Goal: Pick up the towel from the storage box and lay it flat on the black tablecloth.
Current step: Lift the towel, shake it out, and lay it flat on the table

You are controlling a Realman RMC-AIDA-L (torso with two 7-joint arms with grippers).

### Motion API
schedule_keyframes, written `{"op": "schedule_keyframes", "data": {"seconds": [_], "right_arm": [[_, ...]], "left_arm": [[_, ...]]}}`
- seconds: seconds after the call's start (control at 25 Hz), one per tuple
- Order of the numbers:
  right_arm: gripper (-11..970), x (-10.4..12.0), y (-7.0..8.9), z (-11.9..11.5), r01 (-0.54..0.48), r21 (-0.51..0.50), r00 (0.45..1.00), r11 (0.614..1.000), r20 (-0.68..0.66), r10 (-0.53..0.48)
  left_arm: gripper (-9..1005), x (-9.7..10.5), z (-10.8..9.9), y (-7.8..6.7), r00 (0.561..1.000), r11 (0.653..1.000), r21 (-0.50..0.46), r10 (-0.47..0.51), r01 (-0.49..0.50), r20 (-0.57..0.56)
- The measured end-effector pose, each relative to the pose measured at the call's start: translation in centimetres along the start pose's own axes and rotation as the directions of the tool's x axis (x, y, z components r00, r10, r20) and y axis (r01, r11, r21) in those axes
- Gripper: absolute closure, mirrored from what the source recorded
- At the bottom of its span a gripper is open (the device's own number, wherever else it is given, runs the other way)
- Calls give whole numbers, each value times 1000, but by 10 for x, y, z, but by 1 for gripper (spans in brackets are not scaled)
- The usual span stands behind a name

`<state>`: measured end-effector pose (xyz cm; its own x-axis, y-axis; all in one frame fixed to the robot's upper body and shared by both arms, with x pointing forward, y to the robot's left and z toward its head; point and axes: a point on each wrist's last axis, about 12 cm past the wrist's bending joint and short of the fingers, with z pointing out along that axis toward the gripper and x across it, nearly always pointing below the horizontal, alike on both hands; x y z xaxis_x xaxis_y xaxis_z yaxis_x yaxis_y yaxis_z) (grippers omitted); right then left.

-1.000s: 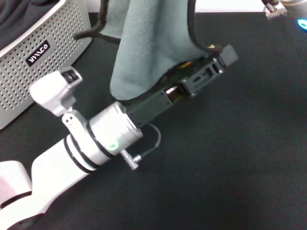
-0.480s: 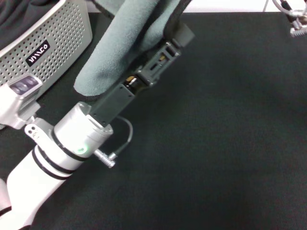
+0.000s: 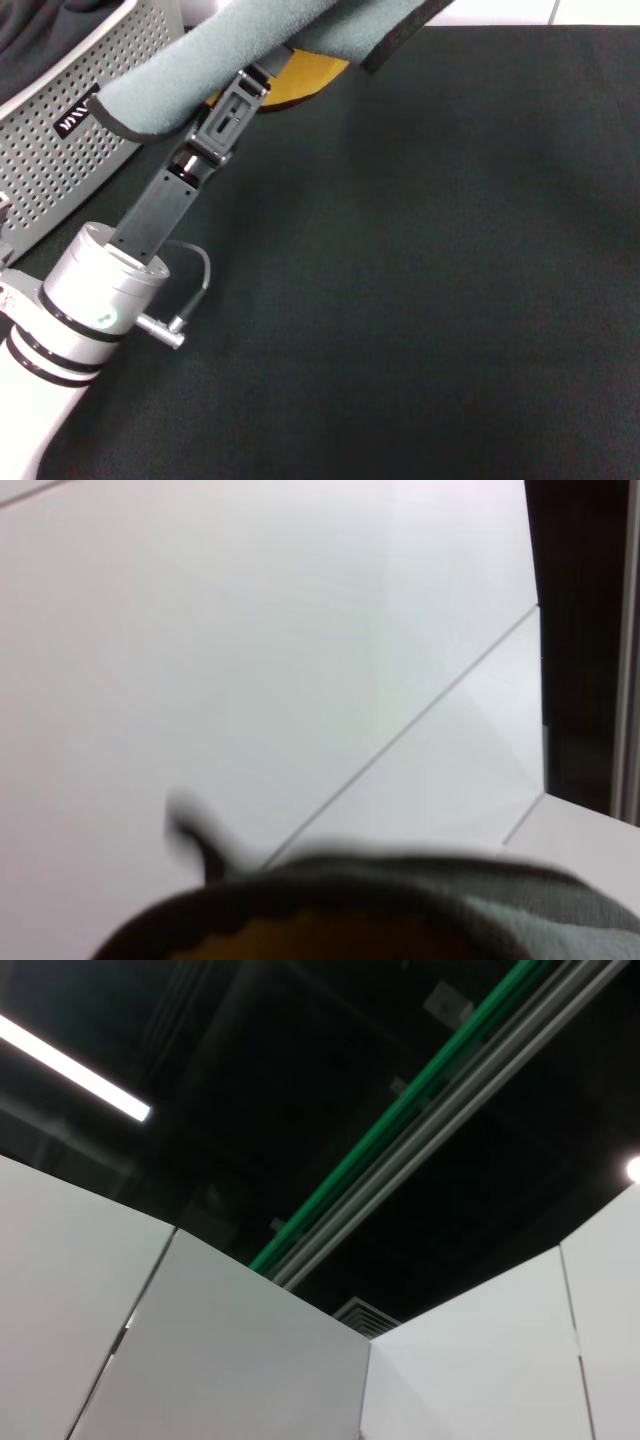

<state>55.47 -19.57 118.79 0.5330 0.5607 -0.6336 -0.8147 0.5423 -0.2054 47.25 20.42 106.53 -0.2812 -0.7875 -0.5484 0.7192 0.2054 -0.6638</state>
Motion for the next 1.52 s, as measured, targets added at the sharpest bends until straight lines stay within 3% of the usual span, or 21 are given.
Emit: {"op": "schedule_keyframes", "data": {"seconds": [0.2,0.32,0.76,1.2,1.36,1.52], "right_arm": [[868,2,1,-5,-6,14,1000,1000,-28,6],[867,5,1,-3,-11,17,999,1000,-45,12],[864,26,2,26,-20,22,987,1000,-159,23],[860,41,5,44,95,80,962,992,-262,-71],[859,44,6,48,135,94,956,986,-273,-105],[858,46,5,51,159,109,955,981,-269,-125]], "left_arm": [[481,-7,0,4,1000,1000,-10,-5,5,10],[481,-7,3,7,999,1000,-8,14,-14,-39],[482,15,22,13,936,977,81,211,-196,-282],[482,21,19,13,886,945,135,326,-298,-331],[482,25,16,16,851,916,132,401,-379,-339],[482,33,13,17,776,844,143,533,-517,-337]]}}
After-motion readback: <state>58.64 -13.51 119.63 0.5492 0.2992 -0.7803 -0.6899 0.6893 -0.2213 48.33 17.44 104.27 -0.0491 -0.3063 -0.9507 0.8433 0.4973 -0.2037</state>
